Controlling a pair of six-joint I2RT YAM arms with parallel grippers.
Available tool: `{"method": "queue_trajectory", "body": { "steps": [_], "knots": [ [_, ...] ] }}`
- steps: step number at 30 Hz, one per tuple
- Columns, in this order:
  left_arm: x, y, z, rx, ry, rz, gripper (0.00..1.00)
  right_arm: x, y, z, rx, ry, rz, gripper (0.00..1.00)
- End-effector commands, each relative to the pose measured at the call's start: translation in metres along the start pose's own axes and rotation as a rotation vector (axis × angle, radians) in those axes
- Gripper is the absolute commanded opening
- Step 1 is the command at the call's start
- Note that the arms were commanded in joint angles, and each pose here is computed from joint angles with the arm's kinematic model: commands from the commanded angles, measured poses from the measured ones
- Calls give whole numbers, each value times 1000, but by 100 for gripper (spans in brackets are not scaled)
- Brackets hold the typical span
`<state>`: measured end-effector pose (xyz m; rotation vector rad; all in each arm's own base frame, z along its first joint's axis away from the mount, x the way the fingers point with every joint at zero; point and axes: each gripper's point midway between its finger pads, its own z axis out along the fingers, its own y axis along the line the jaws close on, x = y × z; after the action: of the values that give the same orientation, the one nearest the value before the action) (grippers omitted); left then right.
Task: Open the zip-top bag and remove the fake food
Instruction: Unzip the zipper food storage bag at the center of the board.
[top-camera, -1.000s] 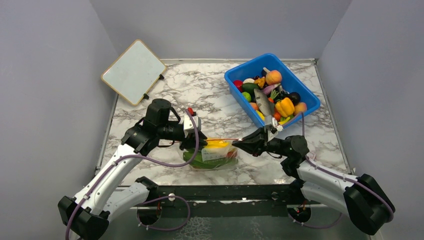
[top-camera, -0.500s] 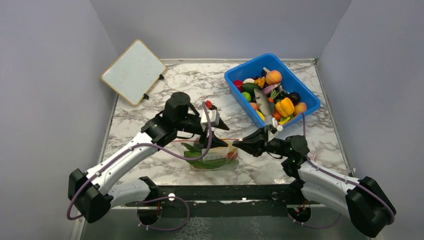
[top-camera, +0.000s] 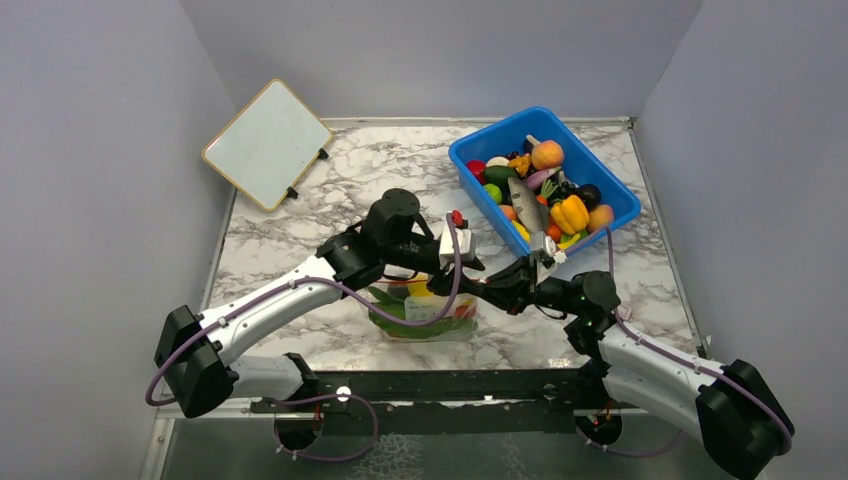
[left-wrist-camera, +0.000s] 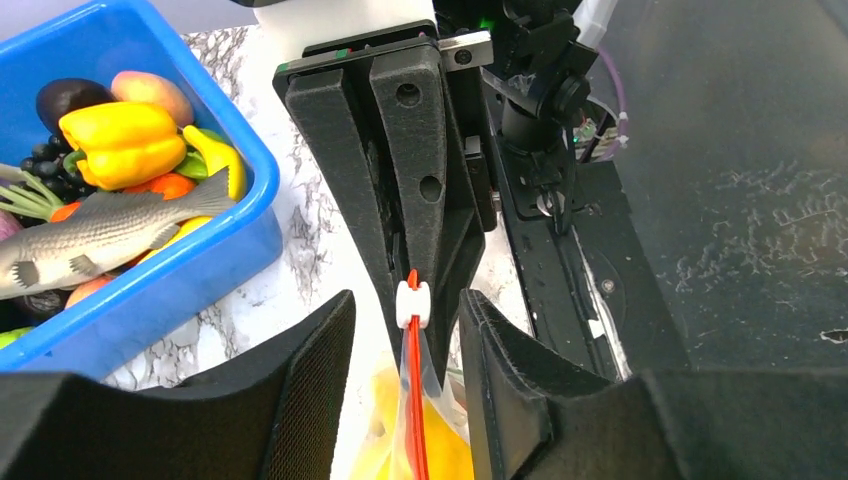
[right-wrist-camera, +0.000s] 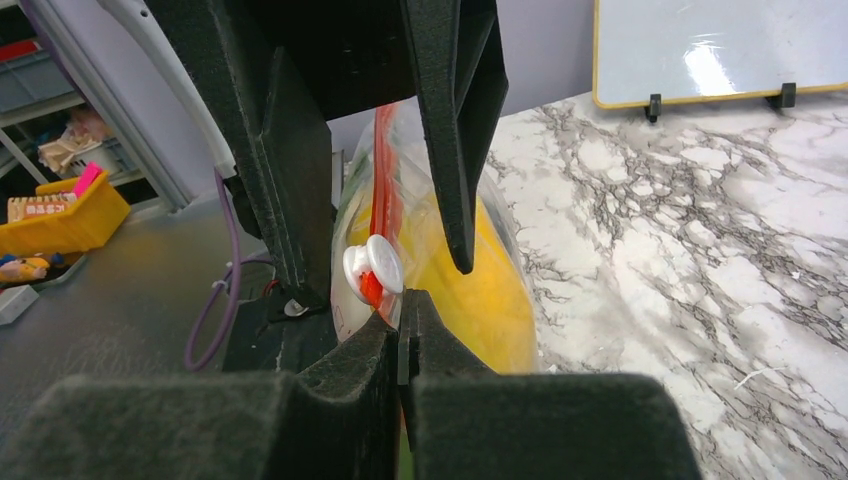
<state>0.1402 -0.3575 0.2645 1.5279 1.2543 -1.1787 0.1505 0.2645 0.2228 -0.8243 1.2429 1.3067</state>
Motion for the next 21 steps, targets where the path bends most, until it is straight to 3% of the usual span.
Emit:
{"method": "queue_trajectory", "body": {
  "steps": [1,7,12,21],
  "knots": [
    [-15,9,3,-37,-21,42,41,0,-2,-1,18,-11,-12,1],
    [-10,6,5,-28,-15,21,23,1,-3,-1,24,-8,-10,1],
    [-9,4,2,-37,-13,20,2,1,-4,-1,30,-7,-8,1],
    [3,-2,-8,-59,26,19,0,3,-6,-3,44,-4,-18,1]
  ]
}}
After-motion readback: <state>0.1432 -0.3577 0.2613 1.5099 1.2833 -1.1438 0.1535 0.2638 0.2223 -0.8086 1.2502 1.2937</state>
